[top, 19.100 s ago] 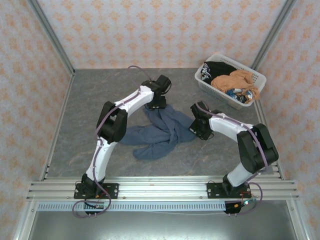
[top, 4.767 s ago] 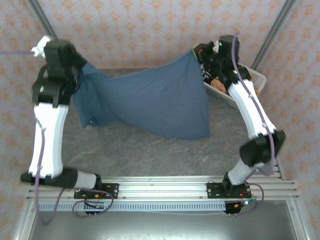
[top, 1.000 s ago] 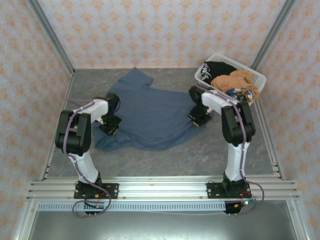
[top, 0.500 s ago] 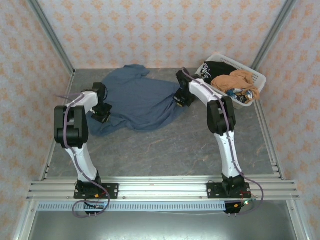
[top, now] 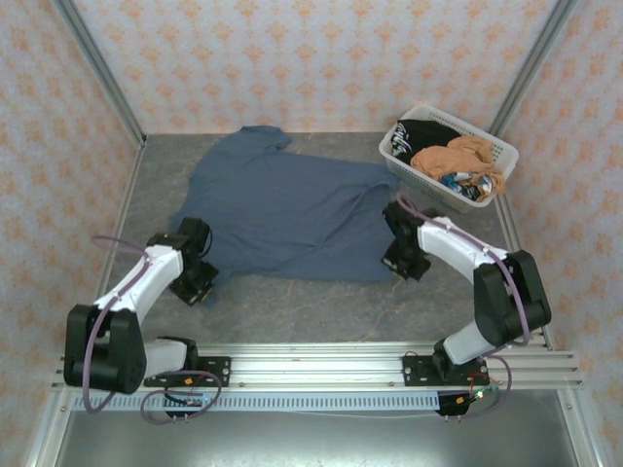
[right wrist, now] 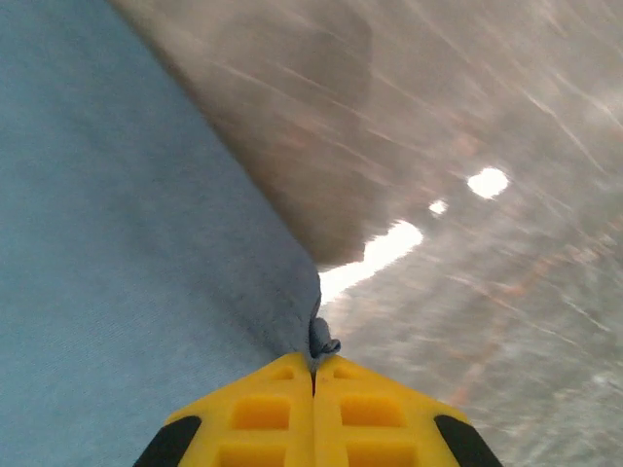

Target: Fold and stack the t-shirts

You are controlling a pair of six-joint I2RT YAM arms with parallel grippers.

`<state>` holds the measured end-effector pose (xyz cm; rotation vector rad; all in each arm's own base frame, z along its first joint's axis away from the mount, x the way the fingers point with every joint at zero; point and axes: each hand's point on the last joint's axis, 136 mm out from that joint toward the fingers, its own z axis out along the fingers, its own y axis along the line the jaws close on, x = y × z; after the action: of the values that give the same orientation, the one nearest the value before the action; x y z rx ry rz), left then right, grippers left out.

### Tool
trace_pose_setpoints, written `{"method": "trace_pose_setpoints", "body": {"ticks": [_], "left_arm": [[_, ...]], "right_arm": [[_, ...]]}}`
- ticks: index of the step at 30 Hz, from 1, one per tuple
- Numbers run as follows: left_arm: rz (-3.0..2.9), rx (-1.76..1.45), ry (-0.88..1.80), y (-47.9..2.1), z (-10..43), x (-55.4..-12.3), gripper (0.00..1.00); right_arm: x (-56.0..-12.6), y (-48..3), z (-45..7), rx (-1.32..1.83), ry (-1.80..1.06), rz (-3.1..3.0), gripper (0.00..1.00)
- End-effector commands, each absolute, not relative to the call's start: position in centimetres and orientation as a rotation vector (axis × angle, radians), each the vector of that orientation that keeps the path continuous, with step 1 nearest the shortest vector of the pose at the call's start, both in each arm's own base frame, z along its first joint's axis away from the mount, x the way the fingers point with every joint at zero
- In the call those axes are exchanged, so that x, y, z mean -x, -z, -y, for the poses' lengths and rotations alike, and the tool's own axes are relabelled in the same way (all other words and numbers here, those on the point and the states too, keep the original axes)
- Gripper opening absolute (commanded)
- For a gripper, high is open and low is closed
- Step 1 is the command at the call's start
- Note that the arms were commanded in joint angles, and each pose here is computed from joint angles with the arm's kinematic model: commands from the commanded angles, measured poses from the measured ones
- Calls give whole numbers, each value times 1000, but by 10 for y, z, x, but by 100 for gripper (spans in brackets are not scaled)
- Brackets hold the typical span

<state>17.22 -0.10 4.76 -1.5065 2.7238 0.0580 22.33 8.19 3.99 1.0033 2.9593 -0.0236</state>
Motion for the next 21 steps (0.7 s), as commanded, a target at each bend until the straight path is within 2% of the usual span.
{"method": "trace_pose_setpoints", "body": {"ticks": [1, 5, 8, 18, 19, 21], "left_arm": [[-2701, 1471, -243, -57, -20, -142, 0], [-2635, 1428, -368, -65, -39, -134, 0], [-2637, 1442, -356, -64, -37, -136, 0], [-2613, 1475, -306, -70, -33, -134, 0], [-2620, 1484, -280, -68, -30, -133, 0], [-2643, 1502, -210, -64, -20, -131, 0]], "right_arm": [[-201, -32, -60, -1094, 115, -2890, 0], [-180, -15, -46, -1125, 194, -2879, 0], [-176, -10, -37, -1107, 281, -2883, 0], [-176, -35, -22, -1080, 349, -2810, 0], [-174, -37, -20, -1082, 352, -2799, 1], [-172, -45, -16, -1087, 356, -2770, 11]]}}
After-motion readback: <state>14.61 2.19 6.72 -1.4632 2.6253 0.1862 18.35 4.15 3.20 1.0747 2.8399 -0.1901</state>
